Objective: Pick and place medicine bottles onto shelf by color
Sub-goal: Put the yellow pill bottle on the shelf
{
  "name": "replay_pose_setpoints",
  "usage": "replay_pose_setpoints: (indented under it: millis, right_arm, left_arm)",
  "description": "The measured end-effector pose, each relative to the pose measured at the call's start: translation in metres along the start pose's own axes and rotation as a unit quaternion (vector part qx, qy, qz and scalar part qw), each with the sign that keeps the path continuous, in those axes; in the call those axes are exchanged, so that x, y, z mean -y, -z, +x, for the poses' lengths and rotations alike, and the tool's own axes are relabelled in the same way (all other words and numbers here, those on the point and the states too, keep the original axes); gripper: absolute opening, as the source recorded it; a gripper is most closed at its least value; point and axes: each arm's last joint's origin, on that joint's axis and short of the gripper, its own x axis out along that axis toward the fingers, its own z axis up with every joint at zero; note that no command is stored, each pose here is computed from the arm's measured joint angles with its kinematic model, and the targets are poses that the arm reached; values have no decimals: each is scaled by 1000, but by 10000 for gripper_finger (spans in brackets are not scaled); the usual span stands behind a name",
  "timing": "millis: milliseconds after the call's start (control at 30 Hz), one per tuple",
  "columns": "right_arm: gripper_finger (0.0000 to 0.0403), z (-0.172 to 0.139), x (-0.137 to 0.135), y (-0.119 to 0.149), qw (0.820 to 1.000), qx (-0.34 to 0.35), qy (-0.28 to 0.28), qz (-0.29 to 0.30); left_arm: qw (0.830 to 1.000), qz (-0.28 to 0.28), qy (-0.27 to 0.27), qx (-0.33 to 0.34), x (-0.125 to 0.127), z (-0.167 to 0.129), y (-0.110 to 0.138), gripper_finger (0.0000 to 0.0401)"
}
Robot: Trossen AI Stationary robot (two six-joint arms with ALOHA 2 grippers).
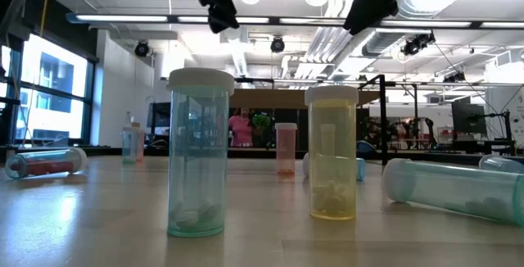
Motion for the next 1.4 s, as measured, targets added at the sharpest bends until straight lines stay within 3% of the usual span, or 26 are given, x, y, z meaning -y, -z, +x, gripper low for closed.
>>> replay_pose_setpoints:
  millis: [400, 600, 1033, 1133, 1400]
  right_arm:
    - [181, 50, -32, 54, 997, -6, -57, -49]
    - [181, 56, -49, 69, 990, -2, -126, -68]
    - [181, 65, -77, 93, 965, 69, -200, -156]
    - [181, 68, -79, 99, 964, 74, -206, -150]
    - [181, 73, -82, 107, 969, 56, -223, -91]
  left_arm:
    - [997, 21, -13, 73, 37, 28, 34, 158]
    - [992, 38, -43, 111, 51, 45, 45, 158]
    - [989, 34, -6, 144, 70, 91, 80, 158]
    - [988, 32, -9, 149, 77, 96, 82, 158]
    - [989, 36, -82, 120, 100, 112, 88, 158]
